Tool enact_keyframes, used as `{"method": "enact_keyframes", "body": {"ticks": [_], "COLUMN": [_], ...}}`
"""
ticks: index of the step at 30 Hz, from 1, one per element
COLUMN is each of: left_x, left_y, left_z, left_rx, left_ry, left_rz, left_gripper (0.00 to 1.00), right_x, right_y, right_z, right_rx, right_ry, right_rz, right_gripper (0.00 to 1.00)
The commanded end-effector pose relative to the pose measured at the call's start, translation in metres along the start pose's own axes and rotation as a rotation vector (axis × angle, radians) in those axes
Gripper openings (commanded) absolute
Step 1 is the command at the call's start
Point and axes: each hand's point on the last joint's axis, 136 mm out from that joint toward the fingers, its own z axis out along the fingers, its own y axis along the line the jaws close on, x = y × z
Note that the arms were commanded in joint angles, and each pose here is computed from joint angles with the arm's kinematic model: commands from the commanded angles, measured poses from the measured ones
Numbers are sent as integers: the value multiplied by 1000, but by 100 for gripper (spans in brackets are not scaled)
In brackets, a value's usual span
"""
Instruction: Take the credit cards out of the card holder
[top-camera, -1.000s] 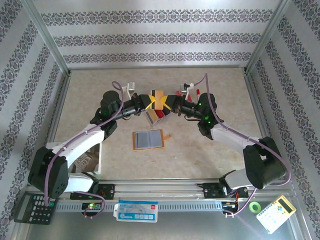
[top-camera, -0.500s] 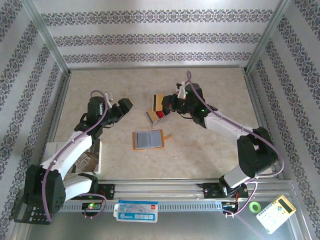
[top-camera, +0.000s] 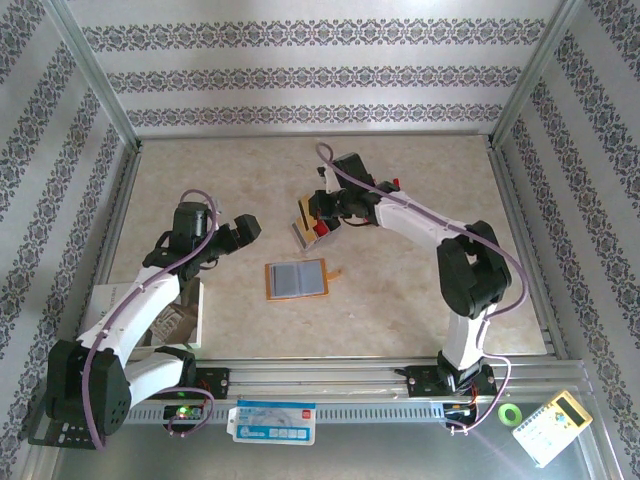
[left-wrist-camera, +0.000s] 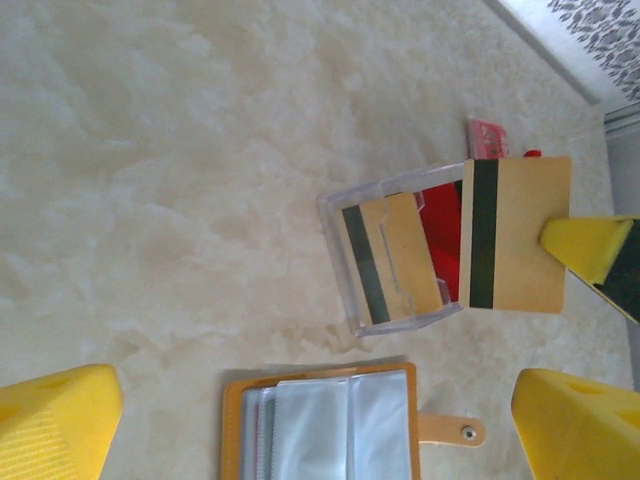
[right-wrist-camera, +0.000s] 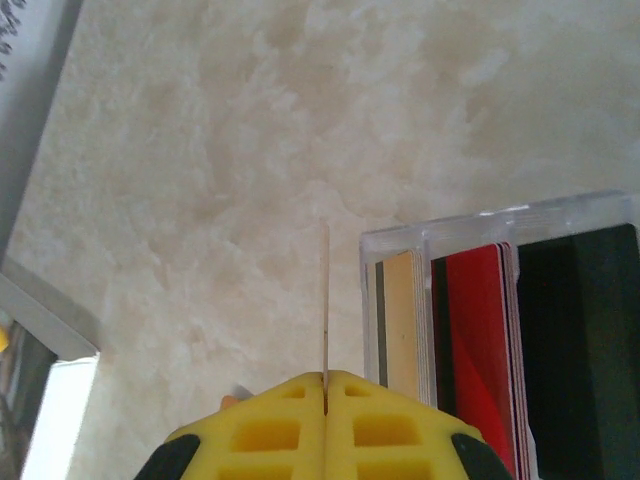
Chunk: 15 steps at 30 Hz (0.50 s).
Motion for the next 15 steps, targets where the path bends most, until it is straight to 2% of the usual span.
{"method": "enact_keyframes", "body": {"ticks": [1, 5, 15], "left_x": [-9, -14, -14], "left_y": [5, 8, -2], "left_z": [-9, -11, -18], "left_rx": [-45, -71, -33], "left_ry": [-20, -29, -27], "left_rz": [41, 40, 78], "left_gripper": [100, 100, 100], "right_x": [5, 7, 4], "right_y": [-2, 1, -5], "right_z": [4, 10, 23], "right_rx": [32, 22, 83], "right_ry": [59, 80, 113], "right_rz": [-75, -102, -149], "right_gripper": [0, 0, 0]}}
